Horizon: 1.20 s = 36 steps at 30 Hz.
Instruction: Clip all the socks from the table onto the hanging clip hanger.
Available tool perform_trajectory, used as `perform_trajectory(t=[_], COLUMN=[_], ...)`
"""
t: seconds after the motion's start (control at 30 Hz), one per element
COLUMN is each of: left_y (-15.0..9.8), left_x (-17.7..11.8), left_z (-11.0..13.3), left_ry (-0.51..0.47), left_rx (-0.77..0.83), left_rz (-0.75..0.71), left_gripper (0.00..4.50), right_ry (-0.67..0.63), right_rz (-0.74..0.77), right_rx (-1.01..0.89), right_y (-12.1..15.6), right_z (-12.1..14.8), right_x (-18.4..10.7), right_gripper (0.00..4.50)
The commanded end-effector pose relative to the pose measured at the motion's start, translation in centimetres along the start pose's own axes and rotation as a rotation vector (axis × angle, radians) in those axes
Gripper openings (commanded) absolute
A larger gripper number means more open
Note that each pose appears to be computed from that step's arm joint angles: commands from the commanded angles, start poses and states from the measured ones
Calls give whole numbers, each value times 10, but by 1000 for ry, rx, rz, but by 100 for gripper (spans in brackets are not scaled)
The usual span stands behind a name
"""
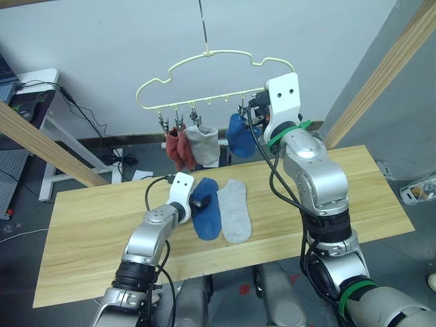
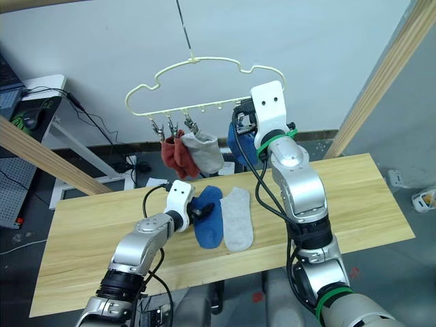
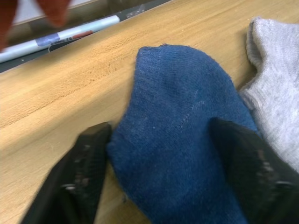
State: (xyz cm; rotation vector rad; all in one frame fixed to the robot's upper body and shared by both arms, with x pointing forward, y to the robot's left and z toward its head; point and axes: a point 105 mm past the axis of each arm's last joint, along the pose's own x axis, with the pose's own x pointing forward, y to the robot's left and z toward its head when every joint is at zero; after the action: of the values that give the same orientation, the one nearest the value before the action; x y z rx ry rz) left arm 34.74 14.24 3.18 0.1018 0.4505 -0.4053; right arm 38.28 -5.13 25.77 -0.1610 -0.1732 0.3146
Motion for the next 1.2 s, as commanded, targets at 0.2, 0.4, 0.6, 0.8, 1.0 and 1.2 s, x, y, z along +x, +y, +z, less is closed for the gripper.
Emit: perform_trajectory(t=[0.2, 0.4, 0.6, 0.8, 1.0, 1.2], left_y=[-5, -11, -32, -68, -75, -81], left_x=[-15, -26, -54, -80, -75, -50], left_z=[-24, -9, 55, 92, 113, 123], left_ry=[67, -13, -299, -477, -591, -664], left_rx=[-52, -20, 102, 291, 498, 602], left_rz=[-46, -99, -239, -392, -336, -203], left_gripper=[121, 1, 0, 0, 0, 0], right_ry=[-70, -72, -79, -88, -100, -102], right_rz=[8, 9, 11, 12, 16, 28], right_rx=[-6, -3, 3, 16, 36, 55], right_y=[3, 3, 3, 4, 5, 7], right_z=[19, 20, 22, 26, 33, 38], right_x=[-4, -2, -1, -1, -2, -6], right_gripper=[0, 0, 0, 0, 0, 0])
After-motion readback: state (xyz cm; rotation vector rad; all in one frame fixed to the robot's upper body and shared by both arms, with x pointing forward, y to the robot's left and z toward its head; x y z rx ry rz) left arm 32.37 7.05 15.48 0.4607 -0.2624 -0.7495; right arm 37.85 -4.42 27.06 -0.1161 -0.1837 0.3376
